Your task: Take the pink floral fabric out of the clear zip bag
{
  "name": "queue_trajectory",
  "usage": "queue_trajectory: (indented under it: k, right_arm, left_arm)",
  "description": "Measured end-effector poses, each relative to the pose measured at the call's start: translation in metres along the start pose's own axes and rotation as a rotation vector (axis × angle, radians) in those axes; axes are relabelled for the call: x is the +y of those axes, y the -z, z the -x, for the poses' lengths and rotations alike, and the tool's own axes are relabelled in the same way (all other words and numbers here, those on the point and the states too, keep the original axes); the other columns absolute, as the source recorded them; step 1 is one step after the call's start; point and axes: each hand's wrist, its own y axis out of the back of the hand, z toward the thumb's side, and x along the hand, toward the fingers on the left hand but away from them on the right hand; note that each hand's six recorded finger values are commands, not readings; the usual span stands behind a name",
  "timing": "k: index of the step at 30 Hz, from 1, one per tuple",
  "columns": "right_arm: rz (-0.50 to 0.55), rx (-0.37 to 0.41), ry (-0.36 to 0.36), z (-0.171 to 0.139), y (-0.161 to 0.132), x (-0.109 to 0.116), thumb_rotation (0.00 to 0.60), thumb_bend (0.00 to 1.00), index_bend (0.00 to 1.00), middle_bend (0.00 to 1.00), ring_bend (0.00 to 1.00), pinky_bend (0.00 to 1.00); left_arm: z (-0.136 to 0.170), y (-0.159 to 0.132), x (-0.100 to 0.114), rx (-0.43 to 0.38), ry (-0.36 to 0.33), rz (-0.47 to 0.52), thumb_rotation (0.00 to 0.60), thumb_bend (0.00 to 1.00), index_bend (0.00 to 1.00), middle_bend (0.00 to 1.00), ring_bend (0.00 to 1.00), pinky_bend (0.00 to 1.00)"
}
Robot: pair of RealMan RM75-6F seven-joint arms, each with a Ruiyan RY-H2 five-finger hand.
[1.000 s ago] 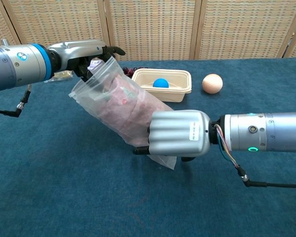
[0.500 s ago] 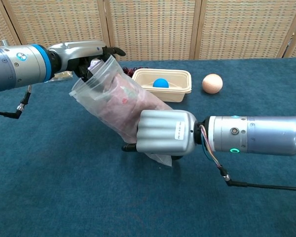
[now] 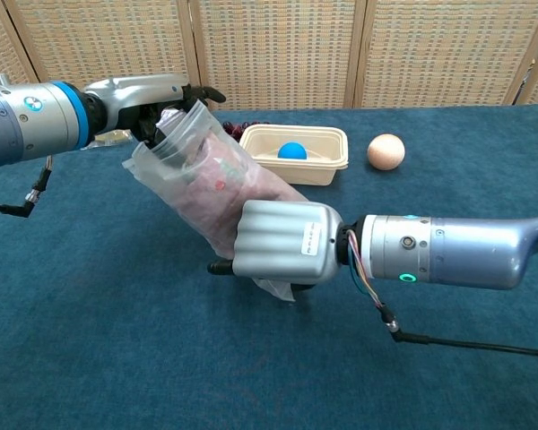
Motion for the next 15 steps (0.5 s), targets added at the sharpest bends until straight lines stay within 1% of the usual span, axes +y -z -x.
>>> queue_trajectory:
  k: [2, 11, 15]
  right_arm:
    - [0.001, -0.001, 0.0, 0.0003, 0.0, -0.0001, 0.6, 0.39, 0.25, 0.67, 0.61, 0.82]
    - [0.0, -0.006, -0.004, 0.0013, 0.0002, -0.001, 0.6, 0.5, 0.25, 0.67, 0.61, 0.82]
    - [0.002, -0.005, -0.005, 0.0014, -0.0007, -0.0016, 0.6, 0.51, 0.33, 0.68, 0.61, 0.82]
  left_arm:
    - [0.0002, 0.0007, -0.0005, 0.001, 0.002, 0.001, 0.6, 0.87, 0.71, 0.0, 0.0, 0.0]
    - [0.0009, 0.0032, -0.0004, 0.002, 0.001, 0.004, 0.6, 0.87, 0.71, 0.0, 0.0, 0.0]
    - [0.001, 0.0047, -0.0013, 0.005, 0.004, 0.005, 0.6, 0.87, 0.71, 0.0, 0.0, 0.0]
